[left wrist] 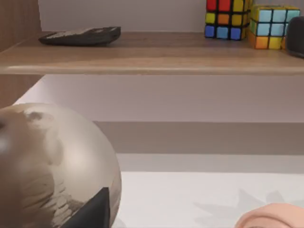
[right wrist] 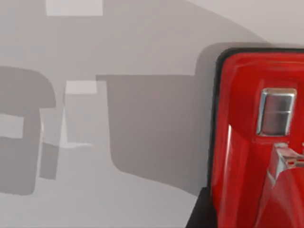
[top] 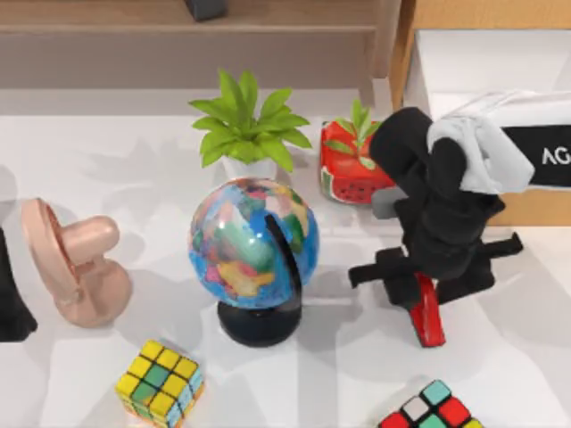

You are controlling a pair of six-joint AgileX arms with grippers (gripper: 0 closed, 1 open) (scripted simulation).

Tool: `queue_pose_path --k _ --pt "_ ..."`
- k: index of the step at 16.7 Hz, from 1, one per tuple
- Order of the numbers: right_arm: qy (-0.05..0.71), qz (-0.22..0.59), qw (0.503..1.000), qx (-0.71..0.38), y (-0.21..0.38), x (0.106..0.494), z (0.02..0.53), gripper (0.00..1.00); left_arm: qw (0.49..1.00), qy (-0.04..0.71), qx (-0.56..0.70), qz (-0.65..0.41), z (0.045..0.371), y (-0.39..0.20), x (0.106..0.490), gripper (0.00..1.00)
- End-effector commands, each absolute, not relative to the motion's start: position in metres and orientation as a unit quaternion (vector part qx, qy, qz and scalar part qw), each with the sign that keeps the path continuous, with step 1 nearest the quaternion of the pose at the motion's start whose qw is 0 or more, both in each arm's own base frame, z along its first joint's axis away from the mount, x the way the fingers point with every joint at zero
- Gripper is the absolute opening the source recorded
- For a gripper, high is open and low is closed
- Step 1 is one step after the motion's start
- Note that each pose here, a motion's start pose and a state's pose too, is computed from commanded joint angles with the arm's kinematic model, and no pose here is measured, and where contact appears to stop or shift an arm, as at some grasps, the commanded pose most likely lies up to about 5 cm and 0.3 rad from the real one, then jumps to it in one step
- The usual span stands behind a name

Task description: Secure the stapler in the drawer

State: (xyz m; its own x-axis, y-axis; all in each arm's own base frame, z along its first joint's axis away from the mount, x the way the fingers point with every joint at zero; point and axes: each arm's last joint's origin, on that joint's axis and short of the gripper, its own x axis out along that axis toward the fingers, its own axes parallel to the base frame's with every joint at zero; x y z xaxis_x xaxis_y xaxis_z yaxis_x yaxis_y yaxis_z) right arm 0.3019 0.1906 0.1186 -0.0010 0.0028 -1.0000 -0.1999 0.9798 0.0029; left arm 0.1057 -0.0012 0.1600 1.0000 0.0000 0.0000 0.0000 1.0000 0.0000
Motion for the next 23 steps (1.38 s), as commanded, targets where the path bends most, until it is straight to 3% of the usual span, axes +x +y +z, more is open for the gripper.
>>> queue_pose_path --k 19,23 --pt "0.704 0.071 0.703 -0.069 0.19 0.302 0.147 0.0 1.0 0.0 0.0 0.0 0.16 -0.001 0.106 1.0" --pt "0.662 0.083 0.743 -0.055 0.188 0.312 0.19 0.0 1.0 0.0 0.0 0.0 0.16 -0.001 0.106 1.0"
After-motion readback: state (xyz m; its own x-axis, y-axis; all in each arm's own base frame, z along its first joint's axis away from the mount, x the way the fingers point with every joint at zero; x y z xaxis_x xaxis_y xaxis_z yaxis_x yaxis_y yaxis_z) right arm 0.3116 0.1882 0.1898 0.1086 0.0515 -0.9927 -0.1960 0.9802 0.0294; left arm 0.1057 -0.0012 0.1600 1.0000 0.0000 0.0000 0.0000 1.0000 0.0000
